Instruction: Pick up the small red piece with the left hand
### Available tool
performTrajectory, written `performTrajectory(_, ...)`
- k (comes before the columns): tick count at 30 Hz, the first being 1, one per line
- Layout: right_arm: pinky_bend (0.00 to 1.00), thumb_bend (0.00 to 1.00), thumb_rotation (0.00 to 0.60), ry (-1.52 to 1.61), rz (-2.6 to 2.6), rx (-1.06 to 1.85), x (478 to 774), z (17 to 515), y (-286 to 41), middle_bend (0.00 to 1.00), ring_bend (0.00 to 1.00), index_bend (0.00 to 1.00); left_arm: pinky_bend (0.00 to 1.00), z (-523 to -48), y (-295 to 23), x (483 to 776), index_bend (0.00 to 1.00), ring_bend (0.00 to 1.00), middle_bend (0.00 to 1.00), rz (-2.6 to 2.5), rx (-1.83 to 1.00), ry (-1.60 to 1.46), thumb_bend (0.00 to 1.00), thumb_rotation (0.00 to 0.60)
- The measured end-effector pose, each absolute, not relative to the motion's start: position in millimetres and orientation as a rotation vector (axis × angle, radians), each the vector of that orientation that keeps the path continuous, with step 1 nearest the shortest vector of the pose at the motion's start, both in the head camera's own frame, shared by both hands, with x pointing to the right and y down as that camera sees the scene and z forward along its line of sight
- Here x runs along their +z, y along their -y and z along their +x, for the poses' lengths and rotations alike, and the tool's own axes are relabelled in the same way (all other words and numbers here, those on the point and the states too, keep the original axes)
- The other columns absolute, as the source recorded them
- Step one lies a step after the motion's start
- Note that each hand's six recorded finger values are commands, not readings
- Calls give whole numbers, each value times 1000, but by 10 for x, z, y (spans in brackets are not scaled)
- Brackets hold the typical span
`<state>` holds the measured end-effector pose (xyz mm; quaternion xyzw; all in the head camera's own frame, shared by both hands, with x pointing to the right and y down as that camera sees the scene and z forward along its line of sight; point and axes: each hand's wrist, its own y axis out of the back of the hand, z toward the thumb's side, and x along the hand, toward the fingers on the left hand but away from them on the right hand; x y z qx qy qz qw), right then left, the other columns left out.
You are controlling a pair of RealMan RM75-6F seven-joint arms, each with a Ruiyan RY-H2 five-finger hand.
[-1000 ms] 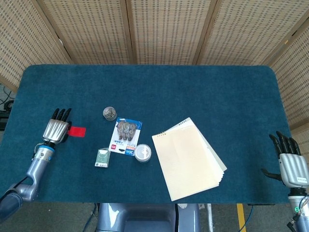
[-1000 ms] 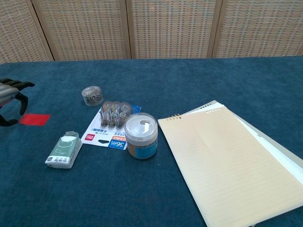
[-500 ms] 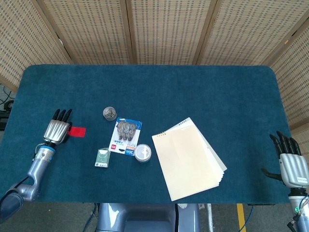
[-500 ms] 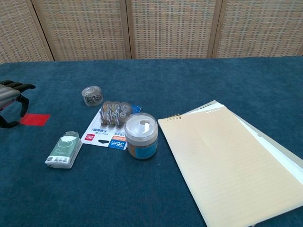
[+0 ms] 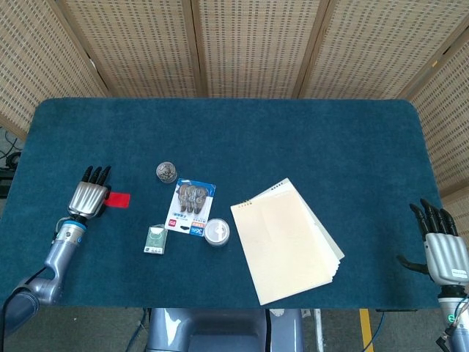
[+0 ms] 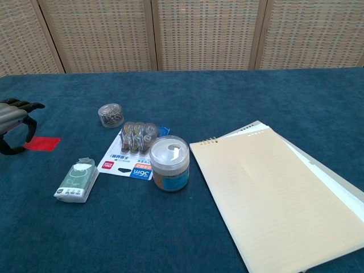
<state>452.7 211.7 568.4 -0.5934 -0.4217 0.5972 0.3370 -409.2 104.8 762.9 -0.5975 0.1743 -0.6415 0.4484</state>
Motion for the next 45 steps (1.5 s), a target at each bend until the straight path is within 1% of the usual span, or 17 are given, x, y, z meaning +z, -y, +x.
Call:
performTrajectory(20,0,53,600,1101,-1543,1556,5681,4531,-2116,0,0,0,0,-4101,-1054,7662,585,0,0,-1477,-1602,-417,394,600)
performTrajectory(32,0,53,600,1101,-1543,1556,5682,4531,-2120,0,0,0,0,-4123,-1039,7665,591,0,0,-1470,-1611,-414,405,600)
performTrajectory(45,0,53,600,1105,-1542,1556,5676,4537,-2117,0,0,0,0,-4114,-1021,7662,598,0,0,-1463,-1609,-412,450,600)
